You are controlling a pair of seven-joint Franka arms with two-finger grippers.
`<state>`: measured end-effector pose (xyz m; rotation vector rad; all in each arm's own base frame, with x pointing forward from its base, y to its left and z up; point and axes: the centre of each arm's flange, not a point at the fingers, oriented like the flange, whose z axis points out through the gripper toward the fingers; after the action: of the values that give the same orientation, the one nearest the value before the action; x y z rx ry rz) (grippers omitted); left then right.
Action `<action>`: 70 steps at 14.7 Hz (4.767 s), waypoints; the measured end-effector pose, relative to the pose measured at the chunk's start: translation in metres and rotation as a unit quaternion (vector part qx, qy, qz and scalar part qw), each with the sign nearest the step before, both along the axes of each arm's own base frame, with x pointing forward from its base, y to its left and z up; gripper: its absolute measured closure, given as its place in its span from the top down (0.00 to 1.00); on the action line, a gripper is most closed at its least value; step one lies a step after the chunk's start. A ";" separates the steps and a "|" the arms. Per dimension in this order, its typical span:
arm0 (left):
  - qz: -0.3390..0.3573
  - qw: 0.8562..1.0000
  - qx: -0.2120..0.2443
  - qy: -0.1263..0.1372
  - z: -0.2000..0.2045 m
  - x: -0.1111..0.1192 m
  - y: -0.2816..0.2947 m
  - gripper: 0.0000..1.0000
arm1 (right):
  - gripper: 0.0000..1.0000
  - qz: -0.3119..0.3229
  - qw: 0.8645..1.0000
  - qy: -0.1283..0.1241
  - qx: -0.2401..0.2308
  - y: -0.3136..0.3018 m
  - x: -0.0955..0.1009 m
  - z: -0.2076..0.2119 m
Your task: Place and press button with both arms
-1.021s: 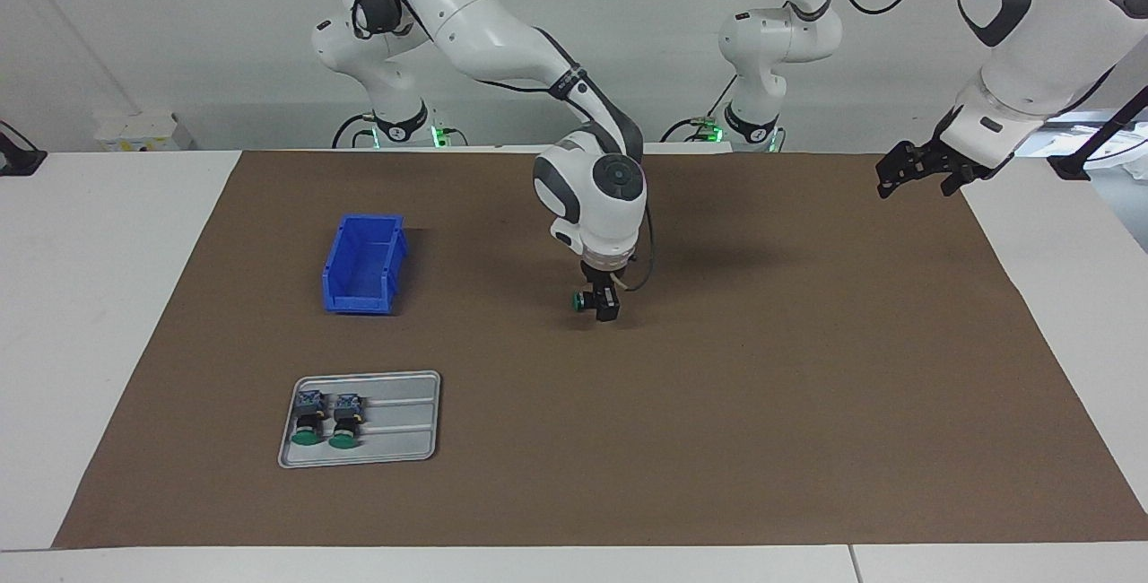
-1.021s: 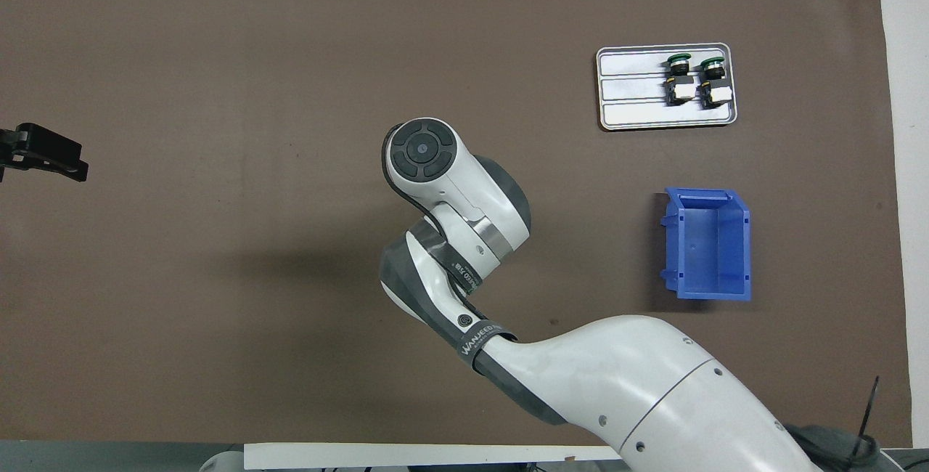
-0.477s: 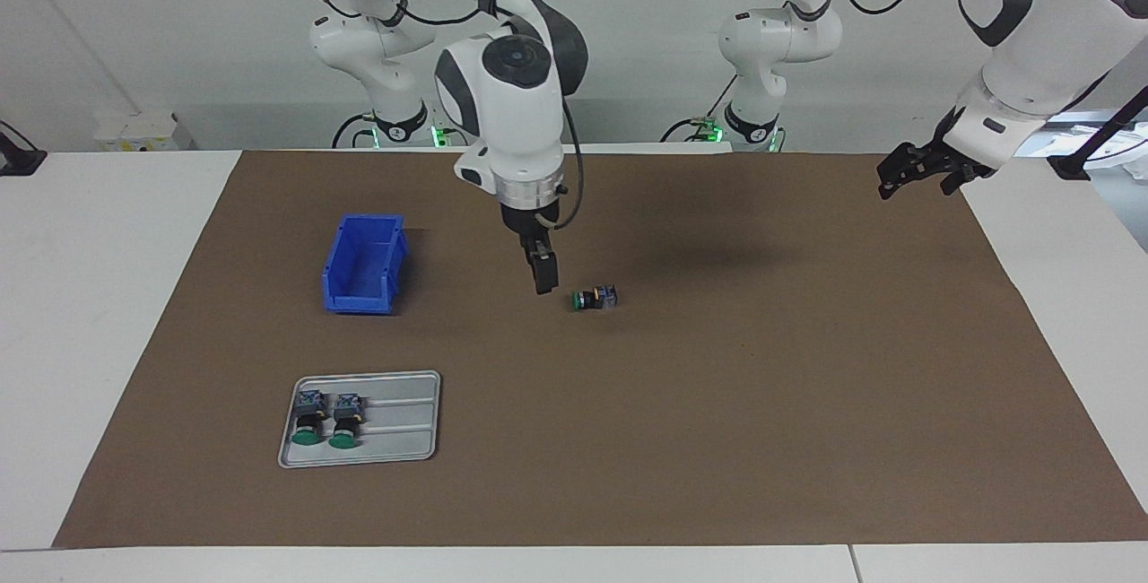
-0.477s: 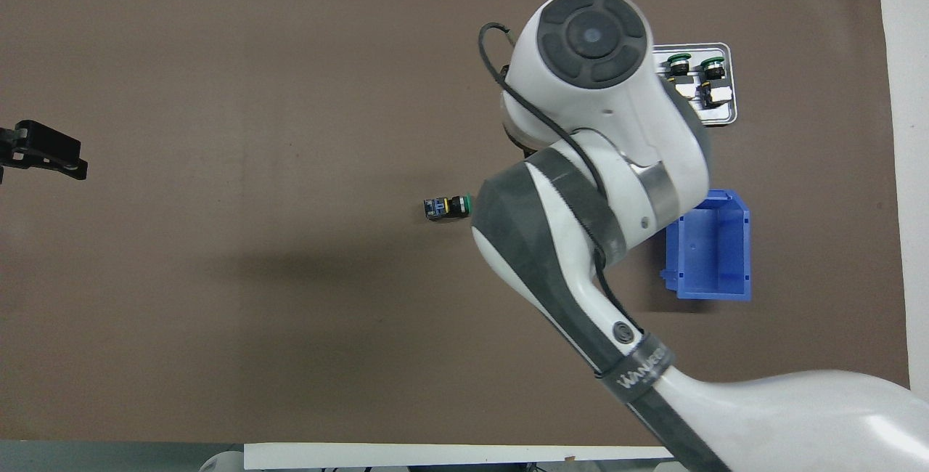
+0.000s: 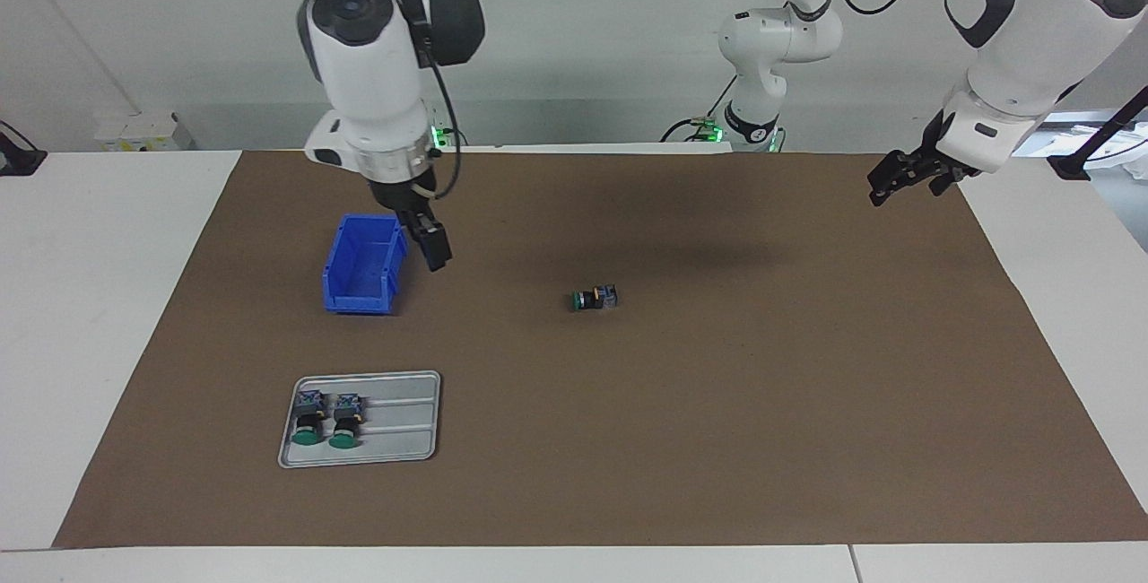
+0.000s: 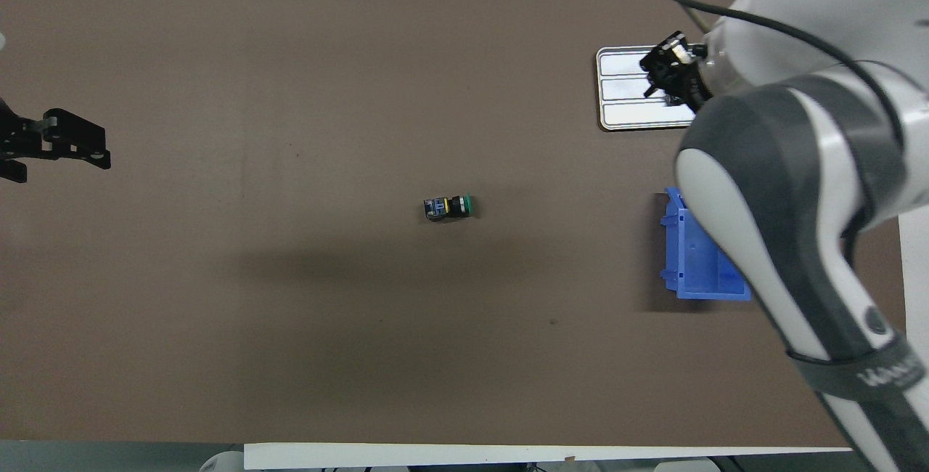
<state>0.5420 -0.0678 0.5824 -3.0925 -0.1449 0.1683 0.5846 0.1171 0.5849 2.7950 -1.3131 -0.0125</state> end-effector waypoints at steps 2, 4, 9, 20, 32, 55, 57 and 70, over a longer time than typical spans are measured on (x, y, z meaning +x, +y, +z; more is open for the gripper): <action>0.017 1.000 0.004 -0.001 -0.008 -0.007 -0.017 1.00 | 0.98 0.063 0.998 0.009 0.001 -0.048 -0.013 0.025; 0.028 1.000 0.008 0.000 -0.013 -0.013 -0.034 1.00 | 0.98 0.137 0.991 0.012 0.003 -0.088 -0.025 0.044; 0.095 0.995 0.021 -0.003 -0.024 -0.024 -0.081 1.00 | 0.98 0.377 0.926 0.027 0.013 -0.132 -0.043 0.056; 0.308 0.950 0.050 -0.004 -0.105 -0.017 -0.188 1.00 | 0.99 0.426 0.903 0.042 0.021 -0.131 -0.050 0.045; 0.558 0.829 0.033 -0.018 -0.183 -0.051 -0.340 1.00 | 0.99 0.426 0.904 0.044 0.022 -0.132 -0.050 0.043; 0.620 0.784 0.022 -0.021 -0.277 -0.066 -0.409 0.96 | 0.99 0.425 0.904 0.043 0.022 -0.132 -0.051 0.044; 0.620 0.784 0.023 -0.021 -0.278 -0.066 -0.409 0.81 | 0.99 0.425 0.904 0.043 0.022 -0.132 -0.051 0.044; 0.622 0.782 0.018 -0.022 -0.275 -0.064 -0.409 0.33 | 0.99 0.425 0.904 0.043 0.022 -0.132 -0.051 0.044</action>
<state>0.4782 -0.4771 0.3071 -2.3640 -2.0699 0.1007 0.5337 -0.0151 0.6288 3.0905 0.0058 -0.1259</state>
